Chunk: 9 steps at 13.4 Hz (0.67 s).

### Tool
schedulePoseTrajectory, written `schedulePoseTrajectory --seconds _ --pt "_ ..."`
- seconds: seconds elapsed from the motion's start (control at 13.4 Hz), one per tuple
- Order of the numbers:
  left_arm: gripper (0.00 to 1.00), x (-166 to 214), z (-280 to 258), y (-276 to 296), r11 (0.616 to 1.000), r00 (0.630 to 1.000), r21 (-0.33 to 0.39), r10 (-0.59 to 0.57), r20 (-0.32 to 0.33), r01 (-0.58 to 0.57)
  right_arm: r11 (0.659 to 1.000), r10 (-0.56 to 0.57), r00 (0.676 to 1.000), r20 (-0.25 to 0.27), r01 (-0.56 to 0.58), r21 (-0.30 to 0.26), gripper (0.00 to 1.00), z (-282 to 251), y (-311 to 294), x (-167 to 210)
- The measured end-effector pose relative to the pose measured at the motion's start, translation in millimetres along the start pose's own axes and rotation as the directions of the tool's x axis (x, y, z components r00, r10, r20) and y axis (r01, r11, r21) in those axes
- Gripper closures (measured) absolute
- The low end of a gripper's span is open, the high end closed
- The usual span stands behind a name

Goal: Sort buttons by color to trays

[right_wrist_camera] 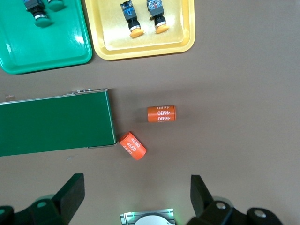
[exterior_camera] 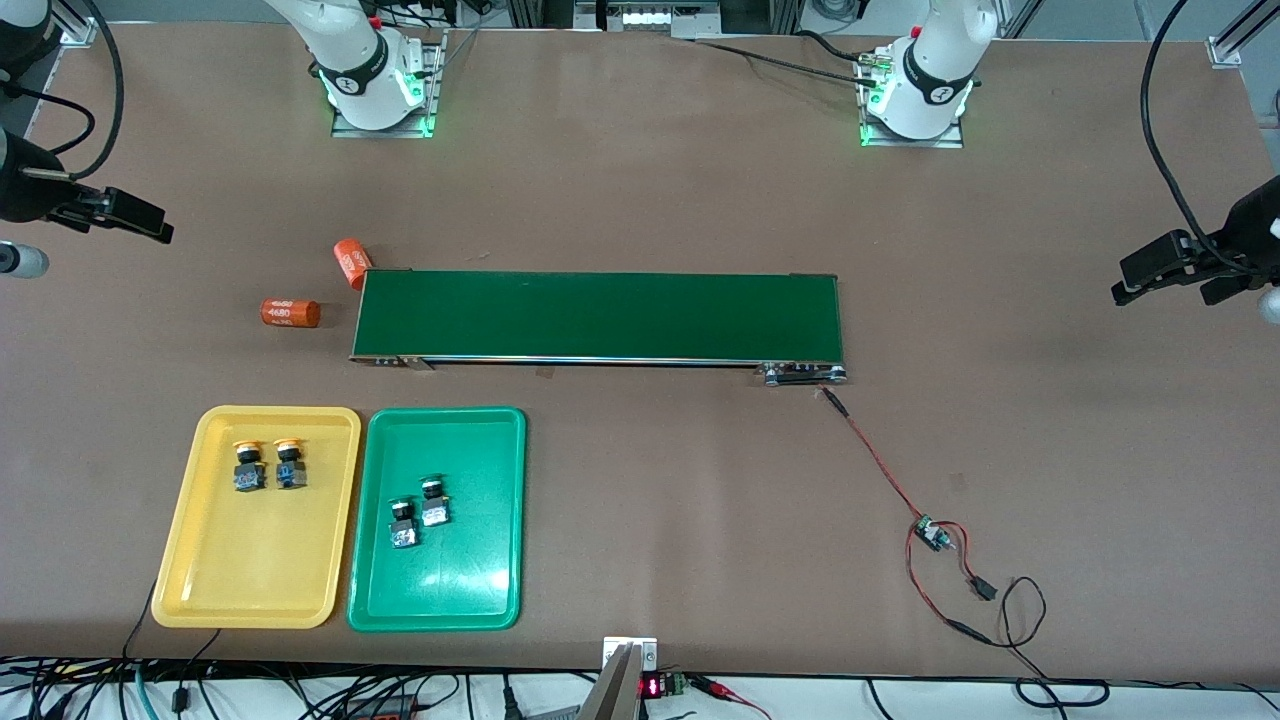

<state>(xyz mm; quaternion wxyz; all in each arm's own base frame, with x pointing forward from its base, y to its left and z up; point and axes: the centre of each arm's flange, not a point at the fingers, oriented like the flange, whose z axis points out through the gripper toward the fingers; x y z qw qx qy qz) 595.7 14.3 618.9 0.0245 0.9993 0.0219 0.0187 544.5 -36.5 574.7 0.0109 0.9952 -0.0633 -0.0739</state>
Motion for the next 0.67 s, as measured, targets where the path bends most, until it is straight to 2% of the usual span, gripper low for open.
schedulePoseTrajectory --seconds 0.22,0.67 --pt "0.00 0.0 0.1 0.0 1.000 1.000 0.000 0.000 0.000 0.000 0.999 -0.050 0.999 -0.002 0.050 -0.001 0.00 0.3 -3.4 0.6" --pt "0.00 -0.8 0.3 0.2 1.000 1.000 0.000 0.000 0.006 0.000 0.998 -0.066 0.998 -0.005 0.066 -0.001 0.00 1.0 -1.5 2.0"
